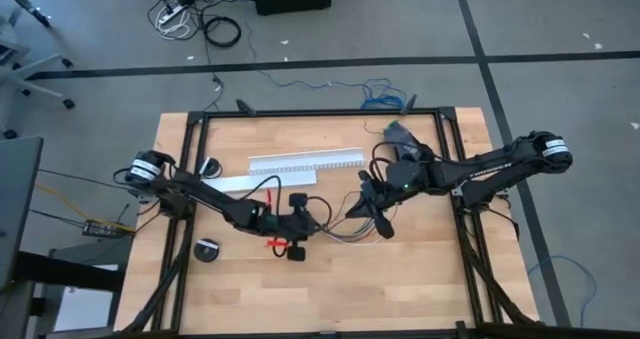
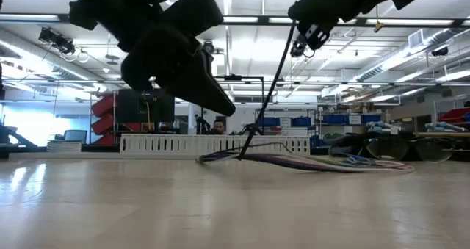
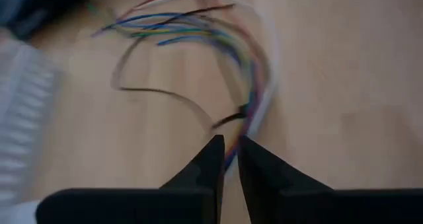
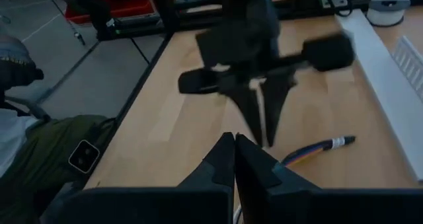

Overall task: Ziptie cables
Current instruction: Wrap the colored wires together using a zip tie

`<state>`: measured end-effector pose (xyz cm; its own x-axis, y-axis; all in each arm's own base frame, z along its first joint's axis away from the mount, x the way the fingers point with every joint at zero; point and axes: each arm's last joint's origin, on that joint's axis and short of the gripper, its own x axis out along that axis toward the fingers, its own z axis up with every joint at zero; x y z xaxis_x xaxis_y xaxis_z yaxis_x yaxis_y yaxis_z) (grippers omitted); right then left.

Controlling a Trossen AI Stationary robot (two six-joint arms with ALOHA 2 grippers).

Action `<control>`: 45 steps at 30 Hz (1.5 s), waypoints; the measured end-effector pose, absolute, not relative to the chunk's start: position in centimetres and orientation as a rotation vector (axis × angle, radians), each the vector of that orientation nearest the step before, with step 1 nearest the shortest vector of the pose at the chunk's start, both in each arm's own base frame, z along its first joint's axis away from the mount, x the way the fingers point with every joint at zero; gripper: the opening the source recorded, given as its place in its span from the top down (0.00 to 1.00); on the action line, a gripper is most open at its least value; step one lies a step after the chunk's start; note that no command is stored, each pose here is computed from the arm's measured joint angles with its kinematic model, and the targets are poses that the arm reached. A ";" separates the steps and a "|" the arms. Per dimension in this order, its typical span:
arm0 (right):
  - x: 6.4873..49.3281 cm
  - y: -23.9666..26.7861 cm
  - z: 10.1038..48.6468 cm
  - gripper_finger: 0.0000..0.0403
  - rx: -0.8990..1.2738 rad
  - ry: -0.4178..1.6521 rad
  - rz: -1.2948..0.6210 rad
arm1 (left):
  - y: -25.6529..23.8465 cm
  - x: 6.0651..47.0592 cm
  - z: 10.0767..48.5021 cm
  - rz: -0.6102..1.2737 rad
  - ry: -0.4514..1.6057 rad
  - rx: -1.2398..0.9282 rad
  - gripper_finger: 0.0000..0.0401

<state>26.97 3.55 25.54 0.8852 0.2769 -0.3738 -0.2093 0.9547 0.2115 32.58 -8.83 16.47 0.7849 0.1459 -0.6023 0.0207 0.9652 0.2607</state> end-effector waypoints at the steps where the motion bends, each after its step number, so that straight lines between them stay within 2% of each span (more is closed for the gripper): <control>1: 27.0 3.5 25.5 1.00 0.172 0.411 0.253 | -8.7 32.5 16.5 0.076 0.678 0.283 0.91; 8: 27.1 3.7 25.8 1.00 0.181 0.366 0.309 | -8.2 32.1 15.0 0.029 0.803 0.491 0.91; 15: 27.1 3.7 25.8 1.00 0.182 0.366 0.320 | -7.8 32.3 15.1 -0.002 0.794 0.625 0.91; 23: 27.0 3.8 25.8 1.00 0.186 0.367 0.341 | -7.9 32.4 15.1 -0.023 0.790 0.615 0.89; 30: 27.0 3.8 25.8 1.00 0.185 0.367 0.341 | -8.1 32.7 15.5 -0.008 0.741 0.579 0.71; 32: 27.0 3.8 25.8 1.00 0.185 0.367 0.342 | -8.0 32.7 15.5 -0.001 0.758 0.461 0.65; 34: 27.0 3.8 25.8 1.00 0.186 0.367 0.345 | -7.4 32.6 15.5 -0.029 0.861 0.348 0.62; 37: 27.0 3.8 25.9 1.00 0.186 0.367 0.351 | -6.9 32.7 15.5 0.000 0.967 0.356 0.61; 45: 27.1 3.8 25.9 1.00 0.186 0.361 0.356 | -6.6 33.6 16.2 -0.059 0.947 0.420 0.63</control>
